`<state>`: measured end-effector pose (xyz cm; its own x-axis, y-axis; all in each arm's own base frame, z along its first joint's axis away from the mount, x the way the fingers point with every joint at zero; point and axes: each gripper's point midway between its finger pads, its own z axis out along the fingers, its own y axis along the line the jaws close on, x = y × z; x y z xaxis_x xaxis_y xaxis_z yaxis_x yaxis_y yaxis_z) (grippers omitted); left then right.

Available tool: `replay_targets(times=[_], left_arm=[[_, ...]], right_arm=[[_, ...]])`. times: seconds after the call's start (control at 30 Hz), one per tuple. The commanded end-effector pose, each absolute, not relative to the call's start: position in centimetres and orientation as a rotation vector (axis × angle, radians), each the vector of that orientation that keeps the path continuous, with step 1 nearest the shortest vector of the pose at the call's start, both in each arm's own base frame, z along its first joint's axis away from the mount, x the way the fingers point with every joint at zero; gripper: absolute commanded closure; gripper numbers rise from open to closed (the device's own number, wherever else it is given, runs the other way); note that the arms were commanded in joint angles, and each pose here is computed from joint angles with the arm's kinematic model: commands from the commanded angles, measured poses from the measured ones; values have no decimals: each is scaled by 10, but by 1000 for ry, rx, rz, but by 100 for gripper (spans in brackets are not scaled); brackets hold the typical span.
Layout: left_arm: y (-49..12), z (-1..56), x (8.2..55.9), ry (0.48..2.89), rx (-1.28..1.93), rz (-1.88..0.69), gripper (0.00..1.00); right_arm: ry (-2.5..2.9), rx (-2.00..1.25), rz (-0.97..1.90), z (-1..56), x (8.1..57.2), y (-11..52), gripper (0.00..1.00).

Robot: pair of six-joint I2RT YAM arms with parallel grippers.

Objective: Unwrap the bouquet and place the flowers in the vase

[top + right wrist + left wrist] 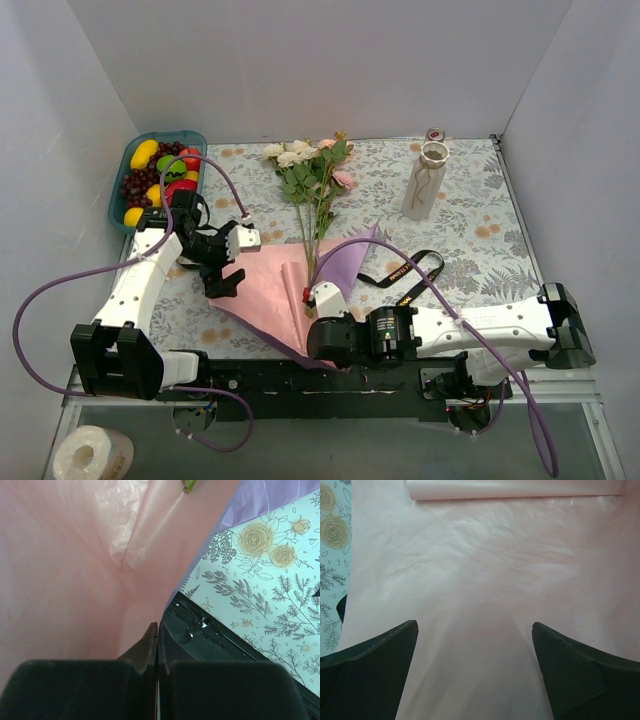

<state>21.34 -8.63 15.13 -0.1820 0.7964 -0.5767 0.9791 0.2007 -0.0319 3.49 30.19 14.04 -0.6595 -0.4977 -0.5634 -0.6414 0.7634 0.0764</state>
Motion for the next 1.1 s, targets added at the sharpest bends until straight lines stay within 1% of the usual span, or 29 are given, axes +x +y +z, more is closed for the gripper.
replay_targets(times=[0.0,0.03,0.1,0.13,0.2,0.23,0.27,0.3,0.33,0.37,0.43,0.57,0.63,0.67,0.7,0.73,0.77,0.83,0.87,0.93,0.97,1.03,1.07], left_arm=[[-85,147,213,2044,1654,-546,2],[-85,148,213,2040,1654,-541,2],[-85,145,213,2047,1650,-541,2],[-85,145,214,2044,1648,-536,2],[-86,143,215,2040,1645,-539,2],[-86,141,215,2048,1642,-541,2],[-86,140,215,2049,1640,-542,2],[-85,138,218,2055,1631,-530,2],[-84,134,216,2068,1630,-537,2],[-84,130,217,2077,1631,-540,2],[-82,125,219,2099,1625,-536,2],[-81,117,224,2127,1619,-545,2],[-86,118,226,2121,1602,-572,2],[-88,121,228,2114,1593,-584,2],[-91,120,227,2120,1589,-614,2],[-94,121,229,2120,1574,-641,2],[-96,124,232,2115,1570,-647,2],[-99,123,236,2138,1548,-678,2],[-100,123,237,2144,1540,-685,2],[-100,122,237,2149,1543,-692,3],[-100,121,237,2142,1552,-688,3],[-99,121,237,2138,1554,-684,3],[-99,121,237,2131,1556,-682,3]], right_arm=[[2389,-757,336,160,36,304,99],[2359,-761,362,174,32,312,99],[2303,-762,281,183,36,314,99],[2264,-768,320,202,30,326,99],[2187,-801,227,214,33,335,99],[2135,-801,300,244,24,352,99],[2102,-837,233,240,21,364,99],[2047,-859,132,247,27,359,99],[2006,-886,121,254,18,366,99],[1948,-953,83,257,12,382,99],[1919,-993,69,252,3,392,99],[1938,-1077,-17,215,-7,393,99],[1948,-1077,-18,212,-8,390,93],[1949,-1074,-14,214,-8,388,84],[1935,-1099,-24,215,-8,388,80],[1926,-1120,-28,215,-8,390,73],[1913,-1143,-42,214,-9,392,57],[1887,-1185,-39,222,-9,395,50],[1881,-1178,-11,234,-8,393,43],[1874,-1149,48,259,-2,389,38],[1880,-1098,134,287,3,380,37],[1890,-1008,231,319,17,366,36],[1870,-968,324,349,28,347,31]])
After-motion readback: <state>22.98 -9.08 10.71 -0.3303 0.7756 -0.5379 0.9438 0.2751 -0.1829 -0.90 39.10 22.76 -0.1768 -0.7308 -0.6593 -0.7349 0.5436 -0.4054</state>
